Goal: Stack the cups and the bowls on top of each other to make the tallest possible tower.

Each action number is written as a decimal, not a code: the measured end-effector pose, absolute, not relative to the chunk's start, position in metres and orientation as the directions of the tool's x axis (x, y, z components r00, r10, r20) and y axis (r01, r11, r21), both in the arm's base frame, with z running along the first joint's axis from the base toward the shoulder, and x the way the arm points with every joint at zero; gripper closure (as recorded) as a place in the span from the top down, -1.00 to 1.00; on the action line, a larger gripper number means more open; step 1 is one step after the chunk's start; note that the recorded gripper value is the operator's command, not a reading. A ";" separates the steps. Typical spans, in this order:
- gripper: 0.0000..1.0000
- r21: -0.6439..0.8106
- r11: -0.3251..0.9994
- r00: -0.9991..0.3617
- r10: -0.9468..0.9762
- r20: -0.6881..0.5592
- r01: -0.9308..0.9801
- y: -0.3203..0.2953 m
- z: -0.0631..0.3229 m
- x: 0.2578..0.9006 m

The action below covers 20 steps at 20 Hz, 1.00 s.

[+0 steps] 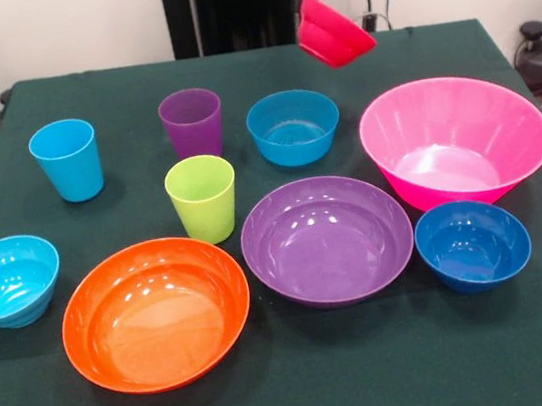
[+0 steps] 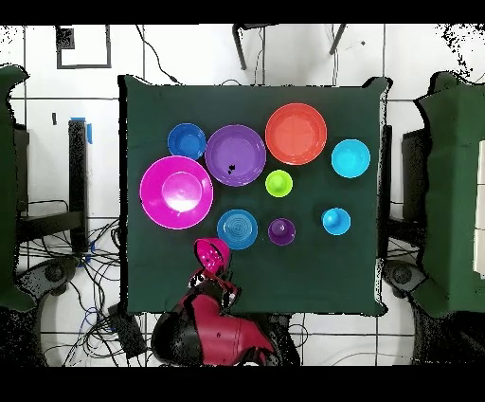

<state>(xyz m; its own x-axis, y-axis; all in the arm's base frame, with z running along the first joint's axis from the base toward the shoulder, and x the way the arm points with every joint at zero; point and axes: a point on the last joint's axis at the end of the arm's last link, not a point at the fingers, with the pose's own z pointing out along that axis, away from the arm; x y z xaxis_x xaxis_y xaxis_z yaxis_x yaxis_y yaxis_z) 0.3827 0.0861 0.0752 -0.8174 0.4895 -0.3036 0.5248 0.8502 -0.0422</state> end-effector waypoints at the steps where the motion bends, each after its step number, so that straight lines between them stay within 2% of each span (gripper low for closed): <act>1: -1.00 -0.043 0.852 -0.820 0.486 -0.303 0.521 0.085 0.073 0.383; 12: -1.00 -0.028 0.885 -0.840 0.430 -0.332 0.464 0.076 0.043 0.392; 20: -1.00 -0.019 0.890 -0.843 0.424 -0.333 0.455 0.063 0.037 0.395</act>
<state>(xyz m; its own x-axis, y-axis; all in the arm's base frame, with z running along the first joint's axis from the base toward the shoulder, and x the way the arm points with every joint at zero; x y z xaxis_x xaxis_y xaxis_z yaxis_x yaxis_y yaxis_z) 0.3953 0.0630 0.0371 -0.8425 0.4236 -0.3328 0.4551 0.8902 -0.0190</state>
